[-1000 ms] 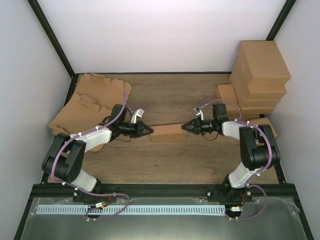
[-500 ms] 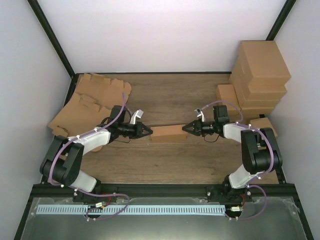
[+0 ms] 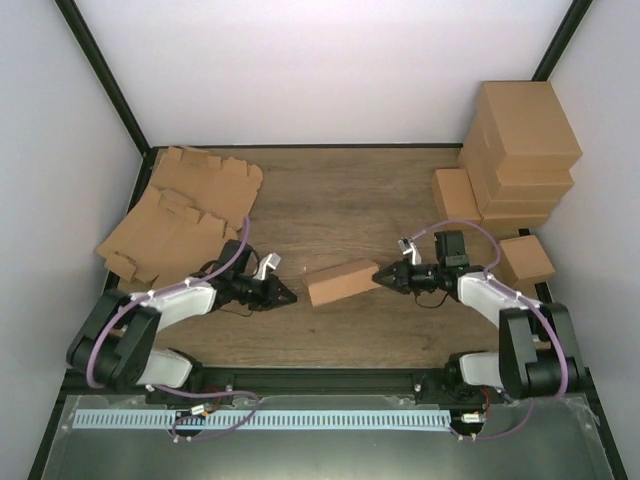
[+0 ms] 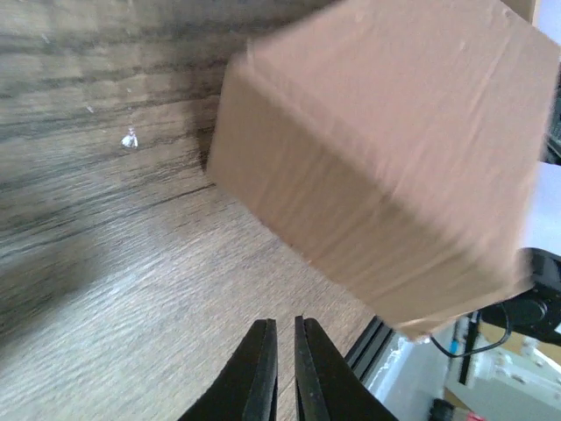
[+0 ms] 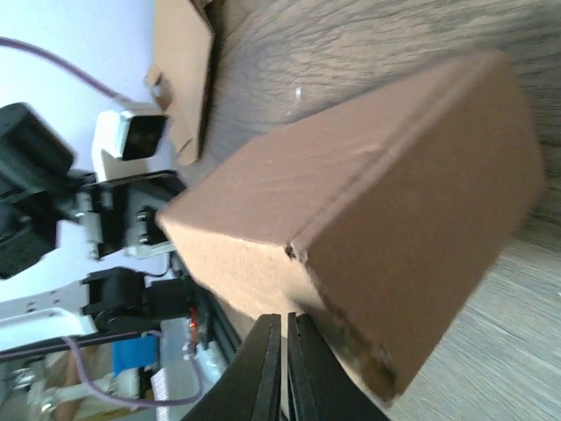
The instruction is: Fold the paper box
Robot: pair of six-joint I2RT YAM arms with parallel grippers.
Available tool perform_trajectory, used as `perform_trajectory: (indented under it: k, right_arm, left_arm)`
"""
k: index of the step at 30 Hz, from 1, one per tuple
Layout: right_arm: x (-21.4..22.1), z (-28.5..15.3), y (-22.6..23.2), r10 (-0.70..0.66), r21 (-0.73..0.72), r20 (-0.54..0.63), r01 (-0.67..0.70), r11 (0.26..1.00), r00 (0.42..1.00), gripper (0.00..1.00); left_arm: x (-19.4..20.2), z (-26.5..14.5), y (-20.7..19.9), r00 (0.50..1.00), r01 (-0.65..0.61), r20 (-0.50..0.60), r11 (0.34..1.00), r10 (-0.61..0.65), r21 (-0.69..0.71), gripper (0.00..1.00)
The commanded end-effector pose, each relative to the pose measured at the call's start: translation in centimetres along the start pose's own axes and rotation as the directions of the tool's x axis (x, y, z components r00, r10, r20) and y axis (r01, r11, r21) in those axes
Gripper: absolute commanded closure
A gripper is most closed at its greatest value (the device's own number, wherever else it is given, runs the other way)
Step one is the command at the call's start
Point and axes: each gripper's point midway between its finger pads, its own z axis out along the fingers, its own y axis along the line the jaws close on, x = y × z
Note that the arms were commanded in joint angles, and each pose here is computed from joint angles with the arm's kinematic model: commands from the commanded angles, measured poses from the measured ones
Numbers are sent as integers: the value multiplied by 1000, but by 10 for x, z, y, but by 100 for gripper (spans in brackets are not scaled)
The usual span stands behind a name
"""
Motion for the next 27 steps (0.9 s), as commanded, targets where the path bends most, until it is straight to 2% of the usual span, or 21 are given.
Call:
perform_trajectory:
  k: [1,3,5,7,9,10,13,15,18,21,24,27]
  right_arm:
    - [-4,-16,-17,29,203,77,-44,978,997,93]
    - [-7,-24,-18,23,256,111,-51,965,994,86]
    - [-10,-30,-21,22,303,136,-62,951,990,74]
    - [-9,-32,-20,18,311,145,-63,948,989,58]
    - [-8,-34,-16,22,306,152,-68,949,988,46]
    - [-6,-35,-15,23,305,157,-71,950,987,41]
    - [-1,-36,-15,39,315,170,-92,945,985,31]
    - [1,-37,-21,60,339,185,-121,933,981,27]
    - [2,-37,-28,80,353,197,-146,924,977,24]
    - [1,-35,-26,77,334,199,-141,932,977,23]
    - [-1,-35,-23,68,325,204,-133,936,977,23]
    - [-4,-36,-21,53,325,211,-122,938,976,22]
  left_arm:
    - [-10,-23,-18,993,-78,83,995,83,-62,90]
    - [-10,-31,-19,991,-80,103,993,90,-92,89]
    - [-10,-36,-24,987,-90,121,992,101,-91,84]
    - [-14,-40,-31,981,-118,142,989,129,-87,69]
    - [-18,-42,-38,973,-160,154,984,171,-82,48]
    - [-20,-43,-42,967,-190,157,979,200,-78,34]
    - [-30,-39,-60,932,-306,164,945,322,-117,10]
    - [-35,-28,-74,897,-391,145,903,417,-176,2]
    - [-41,-8,-88,837,-494,88,815,540,-302,0]
    - [-39,15,-96,760,-600,-20,689,649,-408,0]
    - [-35,39,-100,671,-699,-151,552,726,-455,0]
    - [-27,64,-91,623,-758,-265,485,736,-435,0]
